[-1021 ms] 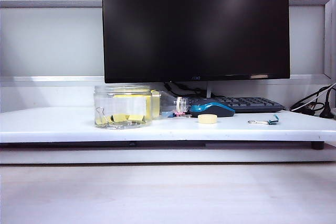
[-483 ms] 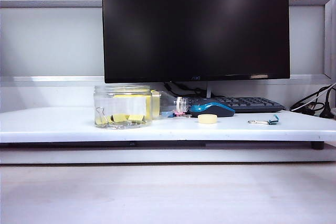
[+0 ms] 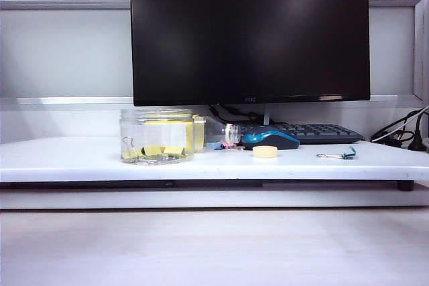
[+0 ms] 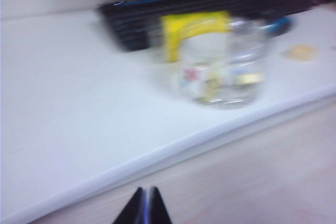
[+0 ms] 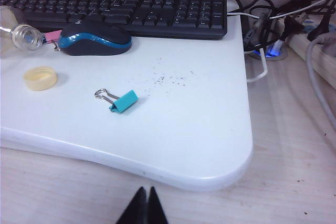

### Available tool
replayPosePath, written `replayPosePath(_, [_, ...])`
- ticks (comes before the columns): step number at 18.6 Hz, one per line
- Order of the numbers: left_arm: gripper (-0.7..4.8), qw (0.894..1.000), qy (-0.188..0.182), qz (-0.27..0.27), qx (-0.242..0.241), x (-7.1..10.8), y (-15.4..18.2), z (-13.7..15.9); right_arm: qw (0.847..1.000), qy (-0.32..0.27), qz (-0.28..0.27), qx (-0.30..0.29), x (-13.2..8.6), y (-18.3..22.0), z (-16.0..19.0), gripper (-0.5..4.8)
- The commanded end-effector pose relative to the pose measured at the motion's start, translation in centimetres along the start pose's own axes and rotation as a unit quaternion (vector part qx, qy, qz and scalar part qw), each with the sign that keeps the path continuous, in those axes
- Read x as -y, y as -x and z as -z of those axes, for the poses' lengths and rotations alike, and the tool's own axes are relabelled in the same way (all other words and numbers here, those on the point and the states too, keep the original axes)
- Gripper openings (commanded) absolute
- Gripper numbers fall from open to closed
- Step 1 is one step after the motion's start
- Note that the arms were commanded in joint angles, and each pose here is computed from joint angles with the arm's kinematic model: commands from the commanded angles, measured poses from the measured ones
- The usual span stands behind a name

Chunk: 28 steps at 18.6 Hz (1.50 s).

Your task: Pick up the clips with the largest number of clips of the same color on the table and place them in a round transparent plastic box.

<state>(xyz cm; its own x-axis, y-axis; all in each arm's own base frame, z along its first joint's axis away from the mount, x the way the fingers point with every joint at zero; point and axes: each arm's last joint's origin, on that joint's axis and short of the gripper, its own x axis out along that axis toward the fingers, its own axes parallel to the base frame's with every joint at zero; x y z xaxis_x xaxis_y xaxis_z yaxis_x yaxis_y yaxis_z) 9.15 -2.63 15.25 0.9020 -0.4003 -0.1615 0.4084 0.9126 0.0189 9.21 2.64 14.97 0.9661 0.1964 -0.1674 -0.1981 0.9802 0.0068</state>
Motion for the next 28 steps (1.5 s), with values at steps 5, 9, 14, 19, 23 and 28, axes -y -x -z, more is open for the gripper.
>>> replayPosePath(5, [0.25,0.999,0.003,-0.052,-0.016,-0.3,0.0,0.4,1.000,0.000,0.000,0.000,0.0,0.0,0.0,-0.01])
replayPosePath(9, [0.25,0.999,0.003,-0.051,-0.016,-0.3,0.0,0.4,1.000,0.000,0.000,0.000,0.0,0.0,0.0,-0.01])
replayPosePath(14, [0.25,0.999,0.003,-0.051,-0.016,-0.3,0.0,0.4,1.000,0.000,0.000,0.000,0.0,0.0,0.0,-0.01])
replayPosePath(19, [0.25,0.999,0.003,-0.052,-0.016,-0.3,0.0,0.4,1.000,0.000,0.001,0.000,0.0,0.0,0.0,-0.01])
replayPosePath(23, [0.25,0.996,0.009,-0.085,-0.015,-1.0,0.1,0.4,1.000,-0.005,0.031,0.000,0.6,0.0,0.0,-0.01])
replayPosePath(28, [0.25,0.983,0.026,-0.180,-0.018,-2.7,0.7,0.5,0.997,-0.014,0.082,0.001,1.6,0.0,0.0,-0.01])
